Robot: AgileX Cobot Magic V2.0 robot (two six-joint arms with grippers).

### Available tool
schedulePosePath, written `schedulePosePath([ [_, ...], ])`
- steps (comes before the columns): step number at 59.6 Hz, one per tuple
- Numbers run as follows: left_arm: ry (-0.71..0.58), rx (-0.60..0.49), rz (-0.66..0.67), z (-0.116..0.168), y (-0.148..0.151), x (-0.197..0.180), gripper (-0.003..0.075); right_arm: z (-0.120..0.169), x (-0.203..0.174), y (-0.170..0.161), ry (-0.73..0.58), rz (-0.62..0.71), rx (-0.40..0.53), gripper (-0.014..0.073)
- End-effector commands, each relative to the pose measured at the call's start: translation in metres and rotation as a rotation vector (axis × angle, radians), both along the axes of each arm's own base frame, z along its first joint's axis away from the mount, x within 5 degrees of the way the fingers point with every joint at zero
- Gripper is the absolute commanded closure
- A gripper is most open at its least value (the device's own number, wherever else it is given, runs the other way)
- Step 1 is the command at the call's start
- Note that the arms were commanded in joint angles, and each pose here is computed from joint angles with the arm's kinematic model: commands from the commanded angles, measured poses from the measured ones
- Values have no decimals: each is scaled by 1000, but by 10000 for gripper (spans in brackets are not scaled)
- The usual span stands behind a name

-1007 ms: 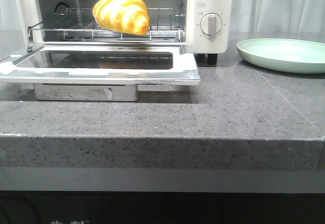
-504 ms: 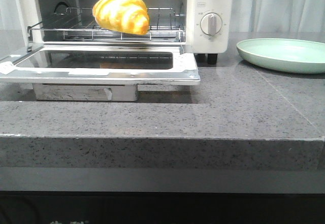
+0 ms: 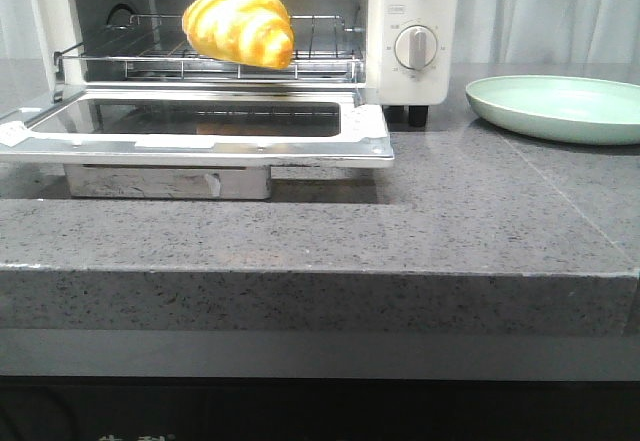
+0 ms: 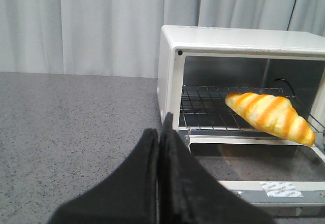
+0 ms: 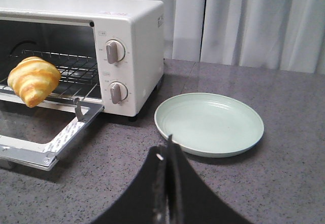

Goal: Put bread in oven

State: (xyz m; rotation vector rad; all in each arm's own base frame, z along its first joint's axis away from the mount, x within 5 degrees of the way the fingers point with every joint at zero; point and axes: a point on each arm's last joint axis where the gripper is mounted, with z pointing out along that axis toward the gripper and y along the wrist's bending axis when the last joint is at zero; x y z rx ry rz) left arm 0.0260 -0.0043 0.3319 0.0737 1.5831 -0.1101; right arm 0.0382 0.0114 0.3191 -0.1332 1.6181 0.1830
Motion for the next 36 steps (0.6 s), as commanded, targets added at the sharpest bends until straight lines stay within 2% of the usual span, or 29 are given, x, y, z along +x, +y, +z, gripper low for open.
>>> schedulePosePath([
  [1,-89,-11,7,13,0,0,741,13,0,-1,-86,-18,12,654],
  [7,-112,-14,17,6,1,-1,741,13,0,-1,-86,-18,12,654],
  [15,-144,-28,41,-20,1,1,741,13,0,-1,-86,-18,12,654],
  [23,-106,-40,44,-56,1,6,741,13,0,-1,-85,-17,12,654],
  [30,-11,-33,46,-88,0,17,741,13,0,-1,-85,-17,12,654],
  [36,6,-32,51,-110,0,24,741,13,0,-1,-85,-17,12,654],
])
